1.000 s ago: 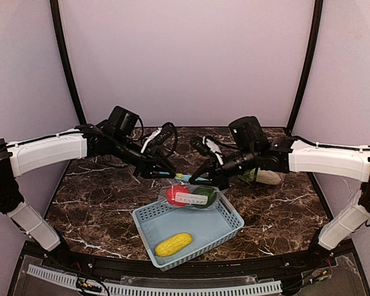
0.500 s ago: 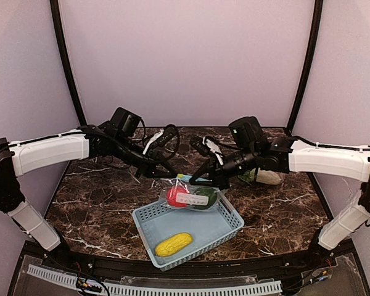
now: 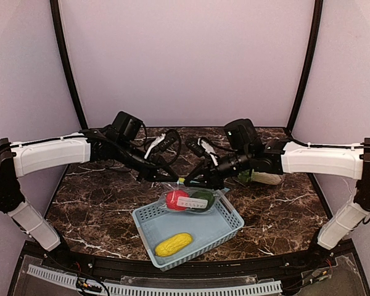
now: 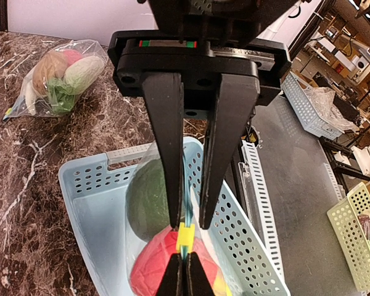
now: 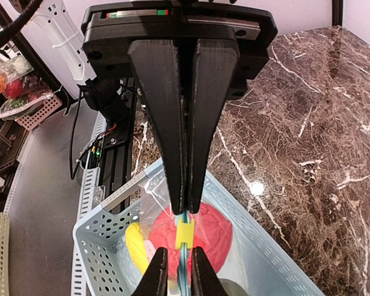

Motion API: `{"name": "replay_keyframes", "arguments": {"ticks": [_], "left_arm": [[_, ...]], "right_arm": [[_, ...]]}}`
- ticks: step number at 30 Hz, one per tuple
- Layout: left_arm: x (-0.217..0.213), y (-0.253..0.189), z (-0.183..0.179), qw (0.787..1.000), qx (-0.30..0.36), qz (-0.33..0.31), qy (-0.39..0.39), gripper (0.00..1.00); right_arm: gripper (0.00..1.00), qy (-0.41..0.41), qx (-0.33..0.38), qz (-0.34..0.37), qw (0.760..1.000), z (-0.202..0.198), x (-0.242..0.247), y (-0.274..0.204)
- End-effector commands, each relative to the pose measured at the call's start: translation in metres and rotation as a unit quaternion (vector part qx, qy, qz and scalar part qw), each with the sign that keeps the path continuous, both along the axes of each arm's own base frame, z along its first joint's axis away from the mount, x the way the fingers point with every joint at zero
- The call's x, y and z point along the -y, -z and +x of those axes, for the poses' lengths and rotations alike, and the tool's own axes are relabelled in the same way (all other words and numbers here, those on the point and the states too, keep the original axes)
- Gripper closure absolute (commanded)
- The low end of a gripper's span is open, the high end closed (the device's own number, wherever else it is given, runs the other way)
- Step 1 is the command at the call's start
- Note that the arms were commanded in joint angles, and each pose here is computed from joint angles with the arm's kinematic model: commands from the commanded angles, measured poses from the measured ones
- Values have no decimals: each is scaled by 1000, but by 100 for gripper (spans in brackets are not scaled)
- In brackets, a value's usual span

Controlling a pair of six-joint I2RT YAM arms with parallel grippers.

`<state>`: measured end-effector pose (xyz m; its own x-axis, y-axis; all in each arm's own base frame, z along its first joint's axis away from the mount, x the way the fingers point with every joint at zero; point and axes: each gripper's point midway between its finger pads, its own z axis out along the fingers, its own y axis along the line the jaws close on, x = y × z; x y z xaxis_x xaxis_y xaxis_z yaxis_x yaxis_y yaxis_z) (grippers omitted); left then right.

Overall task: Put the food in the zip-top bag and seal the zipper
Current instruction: Hold the zipper food storage bag, then zip the zipper of the food storage bag.

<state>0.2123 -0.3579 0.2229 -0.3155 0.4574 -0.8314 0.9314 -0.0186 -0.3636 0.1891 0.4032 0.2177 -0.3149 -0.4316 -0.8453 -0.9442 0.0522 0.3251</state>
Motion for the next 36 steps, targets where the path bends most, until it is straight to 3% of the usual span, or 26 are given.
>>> {"name": "replay_keyframes", "arguments": {"ticks": [1, 4, 8, 11, 13, 15, 20, 23, 30, 36], "left_arm": [[-1, -12, -4, 1000, 14, -17, 1, 99], [-1, -12, -4, 1000, 15, -18, 1, 99], [0, -13, -5, 1000, 7, -21, 5, 98], [3, -13, -7, 1000, -6, -28, 11, 69], [4, -13, -9, 999, -10, -31, 15, 59], [6, -13, -10, 999, -12, -34, 17, 54], [10, -9, -14, 999, -20, -33, 22, 51], [13, -6, -15, 999, -22, -30, 23, 52], [14, -2, -14, 999, -24, -25, 20, 82], [14, 2, -14, 999, -25, -16, 21, 98]], "right_arm": [[90, -11, 6, 18, 1000, -3, -8, -11], [100, -8, 6, 17, 1000, -2, -7, -10], [100, -9, 5, 18, 1000, -3, -7, -10], [100, -9, 7, 20, 1000, -3, -7, -11], [100, -10, 8, 22, 1000, -3, -8, -12], [100, -11, 7, 22, 1000, -3, -8, -12], [100, -13, 7, 22, 1000, -3, -9, -12], [100, -11, 8, 23, 1000, -2, -10, -13], [100, -7, 9, 20, 1000, -1, -9, -12], [100, 9, 20, 18, 1000, 3, -6, -13]]}}
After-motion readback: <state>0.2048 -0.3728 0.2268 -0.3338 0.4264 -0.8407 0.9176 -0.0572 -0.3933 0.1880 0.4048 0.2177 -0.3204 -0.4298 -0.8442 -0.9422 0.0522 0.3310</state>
